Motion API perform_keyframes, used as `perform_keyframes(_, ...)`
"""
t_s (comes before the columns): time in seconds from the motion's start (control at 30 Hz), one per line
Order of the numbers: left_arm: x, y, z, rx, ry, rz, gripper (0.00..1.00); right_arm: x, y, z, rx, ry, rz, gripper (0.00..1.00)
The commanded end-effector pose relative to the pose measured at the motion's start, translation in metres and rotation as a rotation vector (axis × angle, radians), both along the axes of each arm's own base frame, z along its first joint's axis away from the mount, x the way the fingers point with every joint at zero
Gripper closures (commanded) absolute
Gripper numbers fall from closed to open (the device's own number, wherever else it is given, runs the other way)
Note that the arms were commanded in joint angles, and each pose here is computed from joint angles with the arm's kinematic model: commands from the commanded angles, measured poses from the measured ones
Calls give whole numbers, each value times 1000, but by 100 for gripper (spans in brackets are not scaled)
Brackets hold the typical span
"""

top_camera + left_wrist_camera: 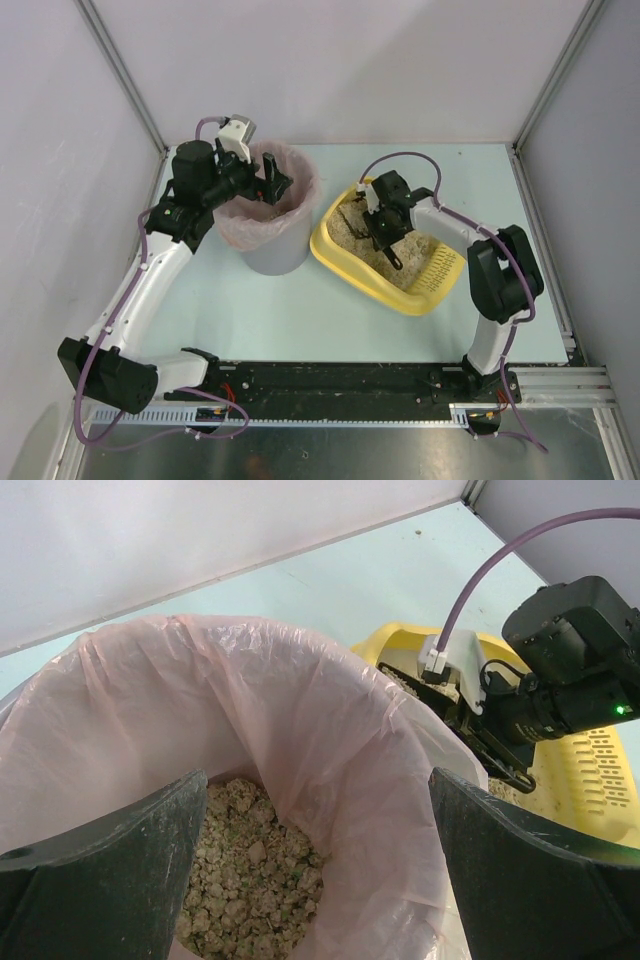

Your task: Clean the litter box

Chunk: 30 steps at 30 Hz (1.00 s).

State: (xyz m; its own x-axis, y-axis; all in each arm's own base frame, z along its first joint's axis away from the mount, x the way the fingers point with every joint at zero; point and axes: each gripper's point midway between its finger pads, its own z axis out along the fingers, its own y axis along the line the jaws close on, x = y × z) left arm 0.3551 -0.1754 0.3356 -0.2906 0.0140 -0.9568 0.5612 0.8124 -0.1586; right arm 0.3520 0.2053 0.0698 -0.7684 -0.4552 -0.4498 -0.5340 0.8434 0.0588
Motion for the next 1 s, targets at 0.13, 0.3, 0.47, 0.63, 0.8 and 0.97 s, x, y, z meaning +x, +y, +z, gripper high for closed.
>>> perform_keyframes(0.13,-3,-2,8,3,-37,-18,4,-10,-18,15,-46,-14,-4,100)
perform_keyframes(0.3,-3,-3,8,2,-39,-20,4,-25,-32,23,-82,14,2,100)
perform_keyframes(0.47,-2,-3,7,3,-37,-20,4,-41,-48,35,-107,31,-2,100)
perform_keyframes(0.63,-3,-4,7,1,-35,-24,4,-54,-60,41,-124,57,-10,100)
perform_keyframes(0.8,-4,-4,8,-2,-35,-27,4,-64,-51,40,-103,74,3,100)
perform_keyframes(0.97,-5,-3,9,-3,-39,-26,4,-60,-72,44,-107,53,-88,100)
